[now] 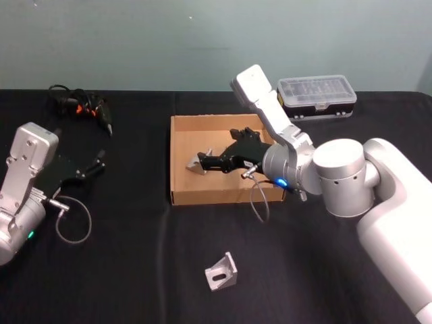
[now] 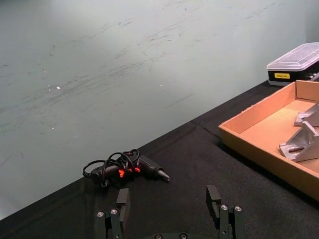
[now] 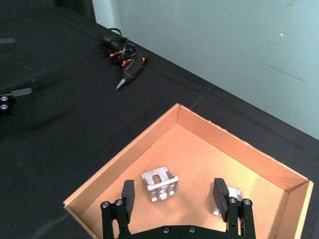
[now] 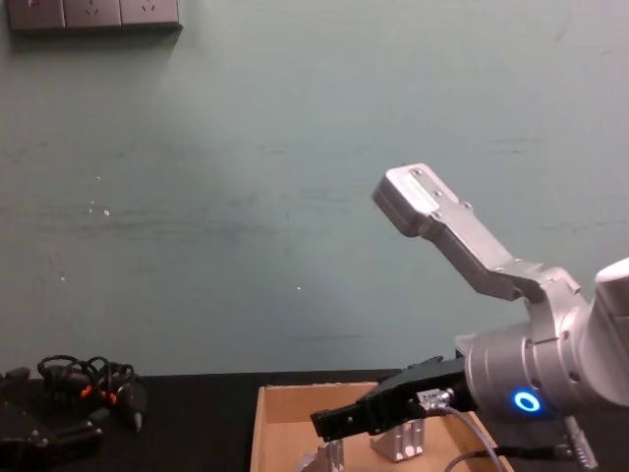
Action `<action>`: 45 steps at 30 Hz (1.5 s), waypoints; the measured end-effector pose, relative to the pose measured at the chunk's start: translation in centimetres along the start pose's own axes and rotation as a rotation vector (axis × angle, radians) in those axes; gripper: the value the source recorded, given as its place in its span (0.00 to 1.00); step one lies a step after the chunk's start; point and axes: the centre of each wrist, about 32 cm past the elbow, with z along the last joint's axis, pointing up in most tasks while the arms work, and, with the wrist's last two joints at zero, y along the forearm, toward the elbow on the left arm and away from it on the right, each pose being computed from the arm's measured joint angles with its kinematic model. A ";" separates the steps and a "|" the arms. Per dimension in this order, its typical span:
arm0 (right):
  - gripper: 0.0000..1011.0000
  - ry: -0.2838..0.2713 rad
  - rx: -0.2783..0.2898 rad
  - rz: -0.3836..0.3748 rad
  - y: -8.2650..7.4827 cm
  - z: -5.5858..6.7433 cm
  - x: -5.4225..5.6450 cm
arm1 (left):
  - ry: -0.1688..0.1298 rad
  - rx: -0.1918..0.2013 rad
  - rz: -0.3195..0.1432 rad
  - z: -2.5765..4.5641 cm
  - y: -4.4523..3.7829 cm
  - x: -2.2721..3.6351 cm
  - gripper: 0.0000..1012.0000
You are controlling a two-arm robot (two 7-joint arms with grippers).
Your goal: Use one hand to pick up the angle iron from the table and place it into the box.
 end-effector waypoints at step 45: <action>0.99 -0.016 -0.367 0.145 -12.6 1.6 -6.8 | 0.000 0.000 0.000 0.00 0.00 0.00 0.99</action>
